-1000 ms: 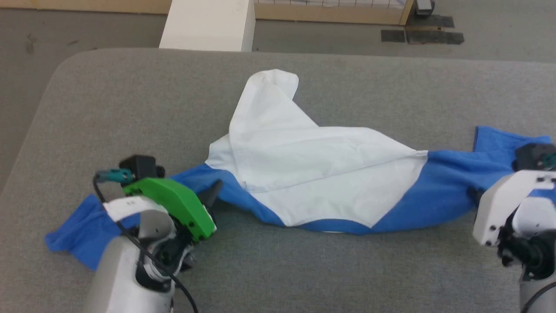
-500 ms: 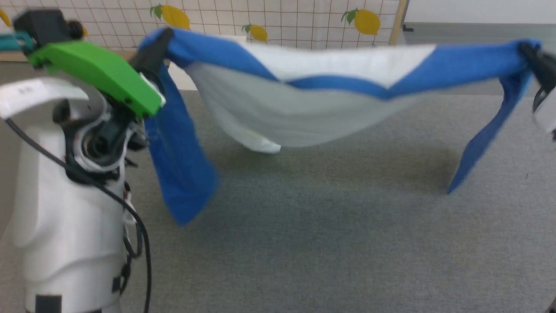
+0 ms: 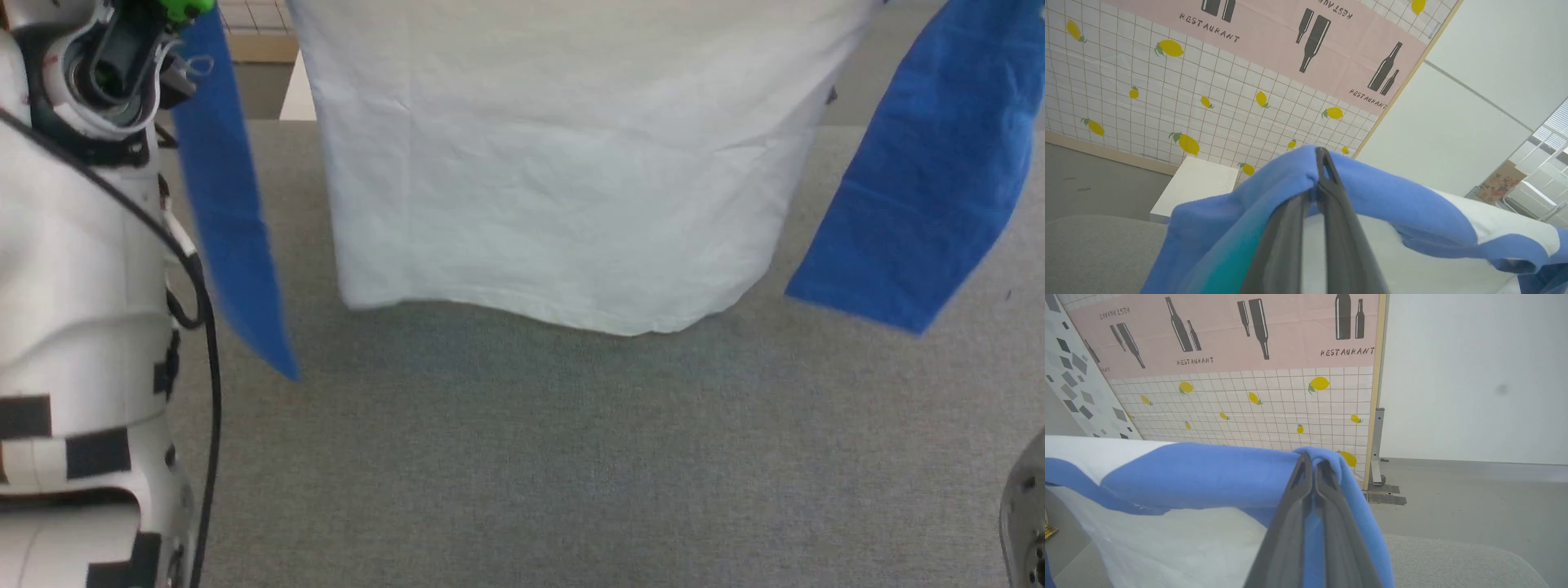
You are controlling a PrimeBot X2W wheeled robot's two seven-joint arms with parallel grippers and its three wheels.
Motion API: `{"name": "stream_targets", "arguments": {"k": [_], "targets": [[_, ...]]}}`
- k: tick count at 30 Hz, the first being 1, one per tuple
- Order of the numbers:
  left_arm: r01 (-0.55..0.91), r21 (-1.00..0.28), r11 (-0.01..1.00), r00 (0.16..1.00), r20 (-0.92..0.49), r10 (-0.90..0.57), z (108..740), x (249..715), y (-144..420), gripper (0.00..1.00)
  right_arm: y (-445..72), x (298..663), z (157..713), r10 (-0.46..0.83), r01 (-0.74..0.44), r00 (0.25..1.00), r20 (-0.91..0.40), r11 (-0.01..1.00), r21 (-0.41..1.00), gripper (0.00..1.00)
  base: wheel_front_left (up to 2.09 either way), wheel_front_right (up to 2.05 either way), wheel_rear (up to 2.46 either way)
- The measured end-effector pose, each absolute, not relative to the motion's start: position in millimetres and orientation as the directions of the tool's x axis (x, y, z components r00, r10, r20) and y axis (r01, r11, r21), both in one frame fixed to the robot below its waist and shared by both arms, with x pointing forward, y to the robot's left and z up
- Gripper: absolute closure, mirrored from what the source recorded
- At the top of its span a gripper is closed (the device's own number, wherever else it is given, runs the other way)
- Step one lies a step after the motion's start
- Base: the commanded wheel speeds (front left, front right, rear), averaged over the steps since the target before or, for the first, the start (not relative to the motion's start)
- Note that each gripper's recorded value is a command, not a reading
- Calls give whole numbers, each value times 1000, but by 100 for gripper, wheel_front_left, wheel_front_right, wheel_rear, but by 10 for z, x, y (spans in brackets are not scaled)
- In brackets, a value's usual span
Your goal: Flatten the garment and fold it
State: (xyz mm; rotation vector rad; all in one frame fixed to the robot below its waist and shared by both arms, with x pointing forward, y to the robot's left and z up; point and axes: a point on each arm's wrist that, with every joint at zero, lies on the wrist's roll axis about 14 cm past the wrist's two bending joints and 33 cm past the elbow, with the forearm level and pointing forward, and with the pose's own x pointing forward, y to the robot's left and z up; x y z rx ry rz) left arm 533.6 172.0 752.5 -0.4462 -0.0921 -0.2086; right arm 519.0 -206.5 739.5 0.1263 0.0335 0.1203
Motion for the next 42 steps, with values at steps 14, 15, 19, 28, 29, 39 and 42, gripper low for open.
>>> {"name": "stream_targets", "arguments": {"k": [14,15,19,28,29,39,42], "targets": [[156,-320,935,960,273,-67,7714,6408,1807,100,-1971,6319,7755,41,-52,986,159,996,70,100,0,0,0],[156,-323,933,958,279,-64,7674,6475,1799,100,-1984,6395,7706,34,-46,987,159,996,71,100,0,0,0],[157,-329,931,961,267,-68,7394,6705,1760,100,-2005,6652,7449,24,-34,990,137,997,71,100,0,0,0],[173,-355,919,978,172,-117,6628,6906,1657,100,-1984,6919,6683,50,-51,998,30,997,66,100,0,0,0],[166,-364,917,982,141,-122,6490,6892,1665,100,-1962,6900,6561,59,-60,998,8,996,70,100,0,0,0],[124,-481,868,964,-149,-220,5265,6134,1486,100,-2097,6160,5570,74,-38,988,-136,967,252,100,0,0,0],[91,-523,847,955,-195,-223,5060,5780,1491,100,-2117,5786,5313,76,-16,980,-183,952,306,100,0,0,0]]}}
